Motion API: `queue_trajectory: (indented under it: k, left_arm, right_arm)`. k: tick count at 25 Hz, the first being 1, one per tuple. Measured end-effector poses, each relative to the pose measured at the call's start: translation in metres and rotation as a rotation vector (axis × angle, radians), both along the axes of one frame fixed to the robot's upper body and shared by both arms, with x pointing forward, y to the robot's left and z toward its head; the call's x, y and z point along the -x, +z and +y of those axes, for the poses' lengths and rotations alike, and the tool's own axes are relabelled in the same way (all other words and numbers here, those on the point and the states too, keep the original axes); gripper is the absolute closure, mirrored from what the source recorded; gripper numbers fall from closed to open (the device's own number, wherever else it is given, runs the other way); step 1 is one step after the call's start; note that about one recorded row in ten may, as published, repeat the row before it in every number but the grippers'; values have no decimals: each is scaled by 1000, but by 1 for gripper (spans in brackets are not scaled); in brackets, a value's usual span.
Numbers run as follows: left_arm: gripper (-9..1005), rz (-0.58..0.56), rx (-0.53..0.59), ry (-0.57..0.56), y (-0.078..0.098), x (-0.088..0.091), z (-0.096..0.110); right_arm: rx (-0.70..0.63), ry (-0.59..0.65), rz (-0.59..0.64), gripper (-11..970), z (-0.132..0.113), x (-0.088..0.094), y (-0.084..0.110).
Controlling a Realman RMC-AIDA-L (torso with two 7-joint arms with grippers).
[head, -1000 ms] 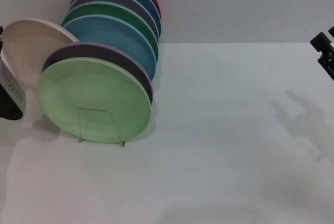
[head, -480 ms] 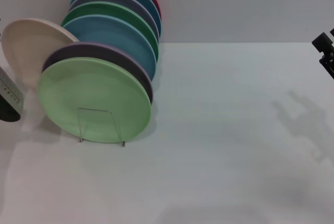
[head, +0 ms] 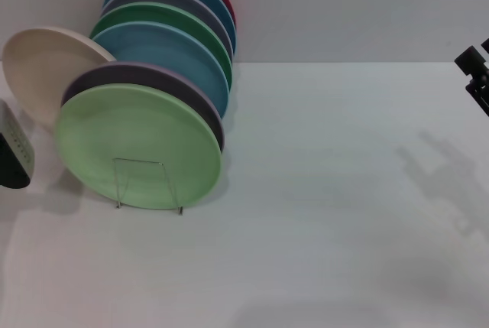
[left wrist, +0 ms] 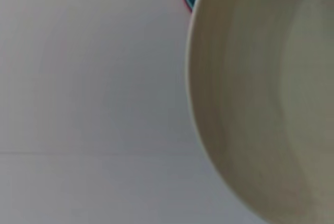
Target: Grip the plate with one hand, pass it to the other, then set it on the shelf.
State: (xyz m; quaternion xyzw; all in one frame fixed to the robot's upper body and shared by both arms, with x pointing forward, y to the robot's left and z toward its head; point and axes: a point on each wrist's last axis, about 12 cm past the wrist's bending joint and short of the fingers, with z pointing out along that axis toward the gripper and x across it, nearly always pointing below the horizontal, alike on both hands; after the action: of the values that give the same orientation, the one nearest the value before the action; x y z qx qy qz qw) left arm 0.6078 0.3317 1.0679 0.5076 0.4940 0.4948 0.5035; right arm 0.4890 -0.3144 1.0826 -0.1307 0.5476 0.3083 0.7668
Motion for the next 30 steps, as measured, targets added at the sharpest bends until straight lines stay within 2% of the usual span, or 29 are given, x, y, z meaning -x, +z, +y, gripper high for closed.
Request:
queue_trajectory:
  k: [7, 19, 24, 30]
  left_arm:
    - [623, -8, -21, -49, 0, 1, -9]
    - [630, -103, -9, -63, 10, 3, -11]
    - [632, -64, -19, -52, 6, 2, -8]
    - [636, -6, -82, -49, -2, 2, -9]
  right_arm:
    - [0, -4, 3, 320, -1, 1, -1]
    - [-1, -8, 5, 317, -2, 2, -1]
    - [-3, -6, 0, 317, -1, 2, -1]
    - [-2, -3, 1, 316, -1, 2, -1]
